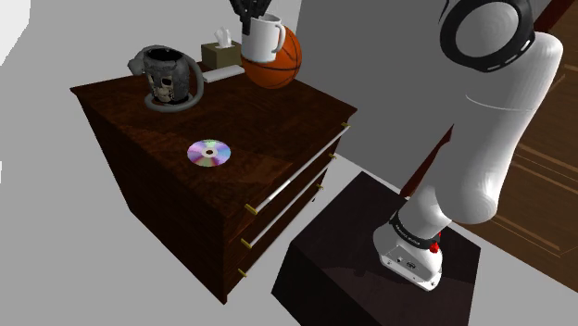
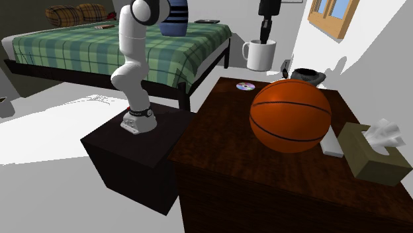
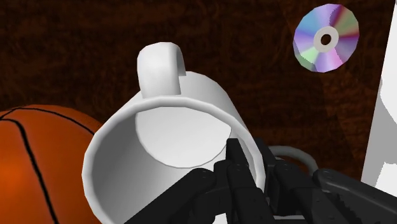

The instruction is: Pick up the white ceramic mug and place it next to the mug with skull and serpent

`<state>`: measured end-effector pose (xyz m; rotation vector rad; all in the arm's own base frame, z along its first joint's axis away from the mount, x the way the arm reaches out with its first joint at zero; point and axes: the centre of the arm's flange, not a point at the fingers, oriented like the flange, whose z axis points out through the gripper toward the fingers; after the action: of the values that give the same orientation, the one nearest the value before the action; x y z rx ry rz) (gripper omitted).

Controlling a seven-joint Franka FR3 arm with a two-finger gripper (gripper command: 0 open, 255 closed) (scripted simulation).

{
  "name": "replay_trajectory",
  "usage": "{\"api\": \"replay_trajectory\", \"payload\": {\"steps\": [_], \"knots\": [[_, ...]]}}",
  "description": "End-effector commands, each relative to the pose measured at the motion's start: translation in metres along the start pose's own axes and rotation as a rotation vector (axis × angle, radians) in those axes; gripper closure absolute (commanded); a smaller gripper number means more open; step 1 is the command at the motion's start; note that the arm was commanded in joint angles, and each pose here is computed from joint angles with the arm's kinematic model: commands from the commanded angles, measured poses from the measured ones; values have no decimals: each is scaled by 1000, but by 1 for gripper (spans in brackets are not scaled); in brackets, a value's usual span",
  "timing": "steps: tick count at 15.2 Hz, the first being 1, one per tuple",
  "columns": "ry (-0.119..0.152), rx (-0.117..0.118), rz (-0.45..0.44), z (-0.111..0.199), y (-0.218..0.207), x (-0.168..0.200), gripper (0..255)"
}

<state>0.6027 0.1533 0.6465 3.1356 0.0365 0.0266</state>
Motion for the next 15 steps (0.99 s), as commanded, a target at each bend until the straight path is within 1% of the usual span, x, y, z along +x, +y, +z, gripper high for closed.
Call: {"api": "replay_trajectory", "payload": {"steps": [1,15], "knots": [[1,0,0,12,0,-1,255],[1,0,0,86,-1,-2,255]]}}
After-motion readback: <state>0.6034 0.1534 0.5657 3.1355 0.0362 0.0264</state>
